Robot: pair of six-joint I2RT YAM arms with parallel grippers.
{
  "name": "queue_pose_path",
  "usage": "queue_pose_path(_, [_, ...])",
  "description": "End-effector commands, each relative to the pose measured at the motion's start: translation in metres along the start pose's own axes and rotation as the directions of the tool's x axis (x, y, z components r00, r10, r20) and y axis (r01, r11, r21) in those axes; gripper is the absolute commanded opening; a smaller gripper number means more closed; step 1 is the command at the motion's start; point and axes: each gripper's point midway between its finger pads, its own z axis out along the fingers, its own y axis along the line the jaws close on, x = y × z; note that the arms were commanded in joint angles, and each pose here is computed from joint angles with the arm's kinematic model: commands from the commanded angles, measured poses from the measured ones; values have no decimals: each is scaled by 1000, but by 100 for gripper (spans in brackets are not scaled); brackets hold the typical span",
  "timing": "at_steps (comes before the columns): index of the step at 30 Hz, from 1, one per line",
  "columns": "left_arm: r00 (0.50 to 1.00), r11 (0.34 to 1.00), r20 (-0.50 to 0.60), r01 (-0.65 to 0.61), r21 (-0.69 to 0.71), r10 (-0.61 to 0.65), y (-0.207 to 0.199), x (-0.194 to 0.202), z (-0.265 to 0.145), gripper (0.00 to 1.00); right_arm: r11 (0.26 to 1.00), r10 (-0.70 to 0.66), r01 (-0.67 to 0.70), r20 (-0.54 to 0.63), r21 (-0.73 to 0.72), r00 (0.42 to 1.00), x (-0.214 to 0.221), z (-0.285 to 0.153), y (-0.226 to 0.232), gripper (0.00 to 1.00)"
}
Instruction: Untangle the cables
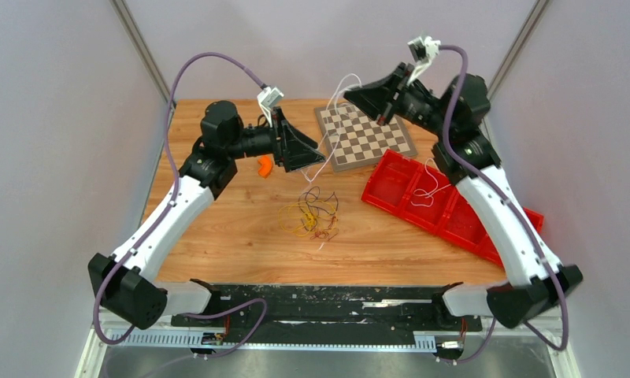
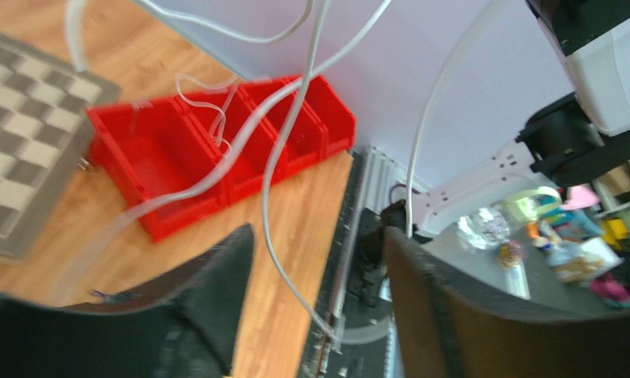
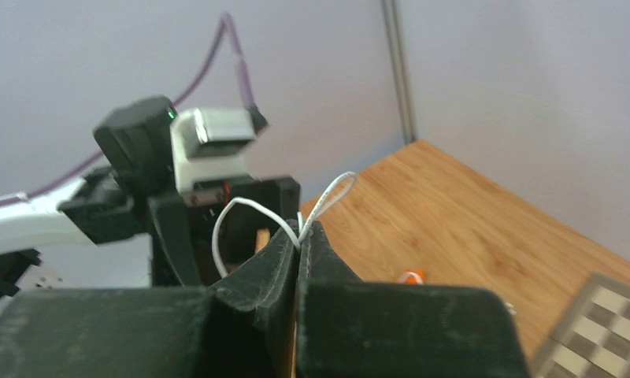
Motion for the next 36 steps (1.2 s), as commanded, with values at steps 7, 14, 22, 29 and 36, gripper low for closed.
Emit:
queue_pose_path(7, [986,972,3,-164,-168,167,30,-8,-55,100,926,-140,172,-118,337,983,40,-120,-41,0])
queue_pose_path(14, [994,980,-31,-109,-165,105,42,10,-55,100,824,-56,115,-122,554,991,59,-177,-79,0])
queue_pose_path(22, [997,985,-41,-72,-156,66,46,16,-52,100,705,-20,112,-139,700,990,58,-222,-128,0])
queue_pose_path(29, [996,979,-59,-74,-190,64,50,26,-57,100,696,-19,196,-255,691,967,75,-247,-141,0])
queue_pose_path(36, [992,970,-92,-106,-219,88,49,38,-66,100,687,99,172,-326,706,940,122,-264,-148,0])
